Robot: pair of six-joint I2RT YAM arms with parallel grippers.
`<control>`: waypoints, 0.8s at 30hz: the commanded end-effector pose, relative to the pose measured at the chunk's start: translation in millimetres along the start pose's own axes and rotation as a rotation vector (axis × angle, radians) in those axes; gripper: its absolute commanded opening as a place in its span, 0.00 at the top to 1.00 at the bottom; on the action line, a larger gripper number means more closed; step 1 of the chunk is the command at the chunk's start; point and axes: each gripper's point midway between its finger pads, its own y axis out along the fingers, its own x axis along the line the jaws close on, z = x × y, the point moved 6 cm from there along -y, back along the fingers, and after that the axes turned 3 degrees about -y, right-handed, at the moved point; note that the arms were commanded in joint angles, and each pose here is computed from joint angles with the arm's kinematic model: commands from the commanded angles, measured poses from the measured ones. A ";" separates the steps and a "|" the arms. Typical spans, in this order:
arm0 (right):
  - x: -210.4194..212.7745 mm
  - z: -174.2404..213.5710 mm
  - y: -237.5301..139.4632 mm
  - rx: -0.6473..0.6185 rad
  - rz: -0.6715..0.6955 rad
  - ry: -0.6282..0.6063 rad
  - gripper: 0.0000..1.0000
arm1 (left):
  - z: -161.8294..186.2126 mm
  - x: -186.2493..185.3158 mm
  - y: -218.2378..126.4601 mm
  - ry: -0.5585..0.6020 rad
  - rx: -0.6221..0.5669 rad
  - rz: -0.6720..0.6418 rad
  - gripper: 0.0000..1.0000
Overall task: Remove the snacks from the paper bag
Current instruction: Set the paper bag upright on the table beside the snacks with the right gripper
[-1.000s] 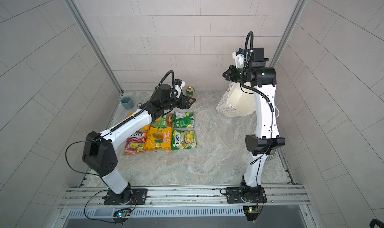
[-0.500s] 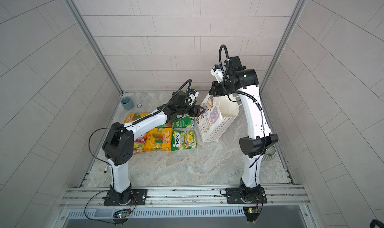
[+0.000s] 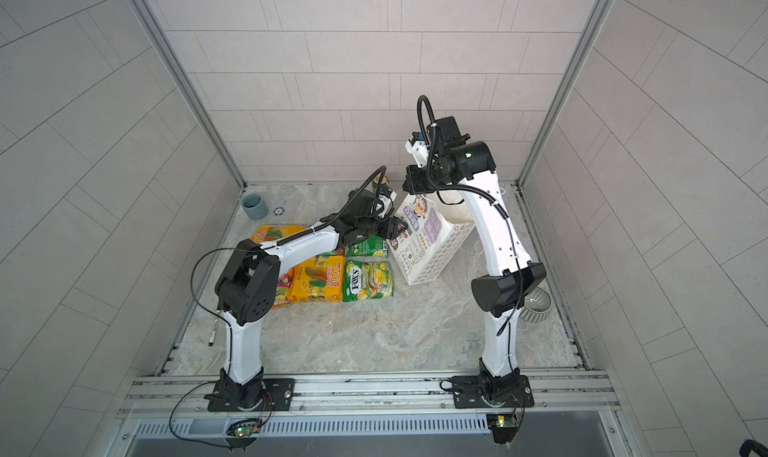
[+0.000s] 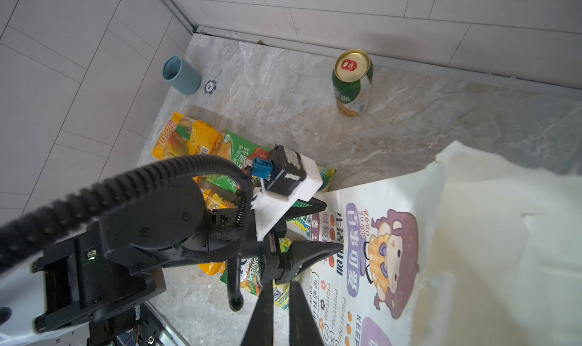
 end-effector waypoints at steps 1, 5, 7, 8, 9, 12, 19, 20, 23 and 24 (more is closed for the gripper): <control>14.3 -7.7 -22.0 -0.084 0.016 -0.021 0.88 | 1.3 6.0 11.2 -0.007 -0.003 0.015 0.38; 19.0 -9.9 -10.2 -0.079 -0.005 -0.022 0.85 | 7.9 10.2 13.5 -0.013 -0.003 0.009 0.39; 18.6 -10.8 -0.9 -0.068 -0.004 -0.016 0.84 | 9.7 11.8 13.8 -0.018 0.002 0.007 0.39; 17.7 -10.9 3.4 -0.062 -0.004 -0.005 0.82 | 10.5 13.4 13.5 -0.020 0.002 0.003 0.39; 16.1 -11.2 7.4 -0.058 0.001 0.002 0.80 | 11.2 13.8 12.8 -0.019 0.001 0.001 0.39; 14.6 -13.8 12.8 -0.069 0.021 0.020 0.66 | 13.7 20.2 11.7 -0.025 -0.005 -0.011 0.40; 9.5 -12.2 10.8 -0.073 0.095 0.001 0.28 | 17.2 36.0 8.4 -0.059 -0.012 -0.020 0.40; 7.5 -10.8 9.1 -0.070 0.121 -0.007 0.24 | 17.1 38.9 5.8 -0.068 -0.013 -0.026 0.40; 6.6 -8.6 1.0 -0.070 0.144 -0.031 0.20 | 13.7 47.5 -9.4 -0.097 -0.036 -0.037 0.40; 8.4 -9.2 -2.4 -0.082 0.137 -0.037 0.20 | 11.8 52.0 -17.1 -0.106 -0.054 -0.049 0.40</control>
